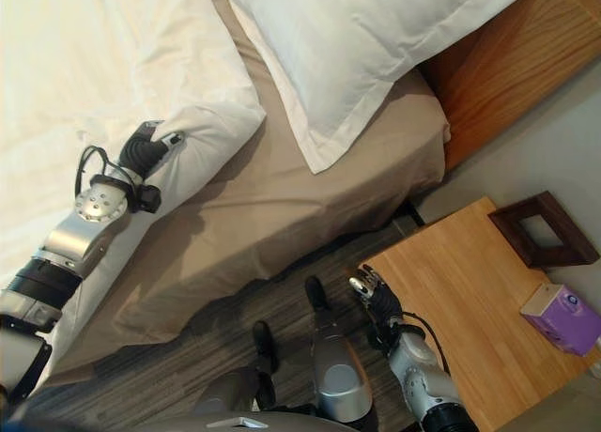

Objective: Making the bed.

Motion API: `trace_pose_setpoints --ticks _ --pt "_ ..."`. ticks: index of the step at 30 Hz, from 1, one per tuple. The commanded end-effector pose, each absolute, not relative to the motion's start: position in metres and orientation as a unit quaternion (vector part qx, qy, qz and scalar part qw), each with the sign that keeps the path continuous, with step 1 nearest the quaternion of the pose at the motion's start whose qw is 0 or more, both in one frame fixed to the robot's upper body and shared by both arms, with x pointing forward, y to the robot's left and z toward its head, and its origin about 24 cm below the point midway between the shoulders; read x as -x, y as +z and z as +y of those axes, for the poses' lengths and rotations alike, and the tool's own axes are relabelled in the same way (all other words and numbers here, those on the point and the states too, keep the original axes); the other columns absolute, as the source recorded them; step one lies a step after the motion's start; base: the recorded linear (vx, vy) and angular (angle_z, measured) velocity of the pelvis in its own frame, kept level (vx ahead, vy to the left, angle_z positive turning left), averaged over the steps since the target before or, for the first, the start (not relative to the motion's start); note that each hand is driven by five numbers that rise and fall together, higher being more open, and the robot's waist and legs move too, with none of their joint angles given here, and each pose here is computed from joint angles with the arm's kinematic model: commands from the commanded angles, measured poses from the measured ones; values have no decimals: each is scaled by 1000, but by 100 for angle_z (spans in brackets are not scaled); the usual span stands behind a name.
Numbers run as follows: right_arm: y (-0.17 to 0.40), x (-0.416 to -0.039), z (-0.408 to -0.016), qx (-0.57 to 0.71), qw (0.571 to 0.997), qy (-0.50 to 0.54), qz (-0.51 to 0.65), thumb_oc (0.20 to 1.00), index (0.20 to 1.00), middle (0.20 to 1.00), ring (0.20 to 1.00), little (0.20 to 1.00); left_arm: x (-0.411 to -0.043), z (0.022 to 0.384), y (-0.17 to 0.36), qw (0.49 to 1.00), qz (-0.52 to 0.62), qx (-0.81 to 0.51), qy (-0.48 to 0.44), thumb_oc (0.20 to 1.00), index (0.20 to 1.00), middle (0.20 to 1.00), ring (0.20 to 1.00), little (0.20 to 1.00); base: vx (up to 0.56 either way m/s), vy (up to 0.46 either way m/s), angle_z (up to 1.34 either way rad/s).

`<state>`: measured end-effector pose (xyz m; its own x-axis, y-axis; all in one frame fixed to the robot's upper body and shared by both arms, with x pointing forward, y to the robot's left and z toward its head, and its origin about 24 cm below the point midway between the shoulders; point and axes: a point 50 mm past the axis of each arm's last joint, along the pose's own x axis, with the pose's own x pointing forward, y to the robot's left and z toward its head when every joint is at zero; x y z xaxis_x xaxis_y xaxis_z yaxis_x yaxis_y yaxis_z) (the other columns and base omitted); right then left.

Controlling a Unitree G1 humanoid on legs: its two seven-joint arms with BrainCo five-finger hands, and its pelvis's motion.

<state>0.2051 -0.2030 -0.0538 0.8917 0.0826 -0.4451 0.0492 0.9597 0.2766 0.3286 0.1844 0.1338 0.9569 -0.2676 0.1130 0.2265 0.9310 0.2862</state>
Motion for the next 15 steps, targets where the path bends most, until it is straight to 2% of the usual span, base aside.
trace_pose_setpoints --ticks 1,2,7,8,15 --pt "-63 -187 -198 -134 958 25 250 1000 1000 1000 1000 1000 -322 134 156 959 -137 -8 -246 200 200 200 200 200 0 0 0" --pt "-63 -187 -197 -133 958 27 252 1000 1000 1000 1000 1000 -313 121 145 954 -117 12 -275 200 200 200 200 200 0 0 0" --pt "-63 -186 -196 -133 958 27 254 1000 1000 1000 1000 1000 -308 115 138 951 -103 26 -291 200 200 200 200 200 6 9 0" --pt "-64 -184 -197 -118 956 48 266 1000 1000 1000 1000 1000 -283 91 90 926 -7 -1 -378 1000 1000 1000 1000 1000 36 52 -1" --pt "-68 -180 -200 -114 953 47 278 1000 1000 1000 1000 1000 -262 87 105 902 -11 50 -428 1000 1000 1000 1000 1000 15 8 -10"
